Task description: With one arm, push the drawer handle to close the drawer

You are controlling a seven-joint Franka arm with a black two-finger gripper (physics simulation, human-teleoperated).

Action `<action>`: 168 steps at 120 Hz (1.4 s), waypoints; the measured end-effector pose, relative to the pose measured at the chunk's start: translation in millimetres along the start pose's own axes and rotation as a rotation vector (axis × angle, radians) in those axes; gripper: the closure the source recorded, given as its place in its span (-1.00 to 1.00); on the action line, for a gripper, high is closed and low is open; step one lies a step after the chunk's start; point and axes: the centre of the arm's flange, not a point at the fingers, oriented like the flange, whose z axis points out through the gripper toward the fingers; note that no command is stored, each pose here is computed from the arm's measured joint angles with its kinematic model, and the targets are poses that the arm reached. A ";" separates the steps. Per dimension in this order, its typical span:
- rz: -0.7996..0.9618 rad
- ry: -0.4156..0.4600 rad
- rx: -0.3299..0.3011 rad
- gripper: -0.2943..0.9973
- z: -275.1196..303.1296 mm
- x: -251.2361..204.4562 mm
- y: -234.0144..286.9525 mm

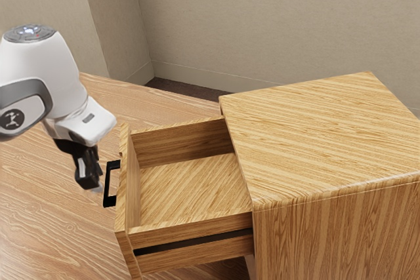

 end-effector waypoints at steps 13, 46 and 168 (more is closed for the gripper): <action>0.029 0.009 -0.001 0.39 -0.4 1.3 1.7; 0.076 0.022 -0.008 0.58 -0.6 3.4 4.9; 0.207 0.019 -0.046 0.67 -4.2 73.5 18.3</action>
